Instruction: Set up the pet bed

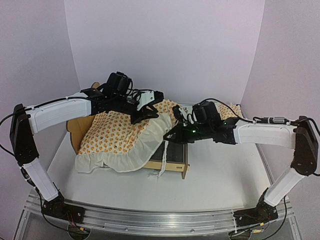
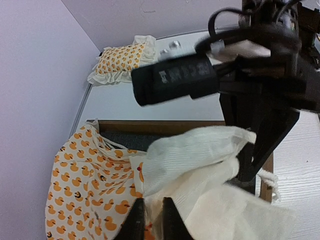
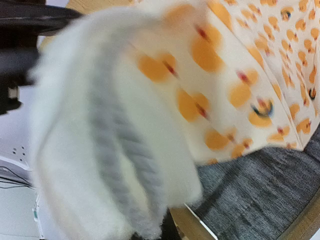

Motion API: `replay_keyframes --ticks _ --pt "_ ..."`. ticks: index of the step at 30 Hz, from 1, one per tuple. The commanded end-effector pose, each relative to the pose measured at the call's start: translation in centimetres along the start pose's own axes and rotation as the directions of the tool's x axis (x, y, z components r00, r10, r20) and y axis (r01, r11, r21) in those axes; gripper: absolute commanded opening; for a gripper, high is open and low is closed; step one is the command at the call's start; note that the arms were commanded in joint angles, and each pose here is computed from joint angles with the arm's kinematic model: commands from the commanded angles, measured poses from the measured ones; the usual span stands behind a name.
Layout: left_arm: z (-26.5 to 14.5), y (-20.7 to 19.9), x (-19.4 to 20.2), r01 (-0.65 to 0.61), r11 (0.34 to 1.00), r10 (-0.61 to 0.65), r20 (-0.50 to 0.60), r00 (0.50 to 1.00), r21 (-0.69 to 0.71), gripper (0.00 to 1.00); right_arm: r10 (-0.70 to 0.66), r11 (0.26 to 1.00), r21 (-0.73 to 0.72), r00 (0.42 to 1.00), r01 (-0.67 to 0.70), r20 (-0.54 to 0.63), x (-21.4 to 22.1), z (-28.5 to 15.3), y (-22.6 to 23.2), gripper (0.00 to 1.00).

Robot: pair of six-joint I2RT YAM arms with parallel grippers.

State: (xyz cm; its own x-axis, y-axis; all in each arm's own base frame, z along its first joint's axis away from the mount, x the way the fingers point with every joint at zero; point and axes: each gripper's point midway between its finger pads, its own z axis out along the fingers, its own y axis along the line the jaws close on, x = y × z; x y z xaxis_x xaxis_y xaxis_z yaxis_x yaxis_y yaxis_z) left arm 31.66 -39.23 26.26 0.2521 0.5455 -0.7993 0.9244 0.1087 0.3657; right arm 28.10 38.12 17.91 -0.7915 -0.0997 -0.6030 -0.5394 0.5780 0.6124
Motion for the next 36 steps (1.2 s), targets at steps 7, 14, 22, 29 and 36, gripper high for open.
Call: replay_keyframes --ticks 7,14,22,29,36 --pt "-8.0 -0.6 -6.7 0.049 0.999 -0.046 0.28 0.959 -0.005 0.63 0.19 0.981 -0.06 0.963 -0.182 0.192 -8.0 -1.6 5.2 0.0" --pt "-7.2 -8.7 -1.8 0.349 0.923 -0.376 0.185 0.908 0.163 0.43 0.202 0.979 -0.066 0.956 -0.193 0.21 -8.9 -1.5 5.7 0.0" --pt "-3.1 -4.5 -1.1 0.448 0.893 -0.443 0.25 0.861 0.043 0.45 0.227 0.974 -0.079 0.952 -0.214 0.207 -8.9 -1.8 6.0 0.0" --pt "-2.0 -4.9 -1.8 0.488 0.865 -0.501 0.277 0.82 0.121 0.45 0.225 0.974 -0.086 0.953 -0.211 0.203 -8.5 -1.9 6.5 0.0" --pt "0.1 -4.6 -0.7 0.545 0.831 -0.555 0.216 0.803 0.11 0.26 0.209 0.977 -0.096 0.957 -0.193 0.199 -8.9 -1.7 6.9 0.0"
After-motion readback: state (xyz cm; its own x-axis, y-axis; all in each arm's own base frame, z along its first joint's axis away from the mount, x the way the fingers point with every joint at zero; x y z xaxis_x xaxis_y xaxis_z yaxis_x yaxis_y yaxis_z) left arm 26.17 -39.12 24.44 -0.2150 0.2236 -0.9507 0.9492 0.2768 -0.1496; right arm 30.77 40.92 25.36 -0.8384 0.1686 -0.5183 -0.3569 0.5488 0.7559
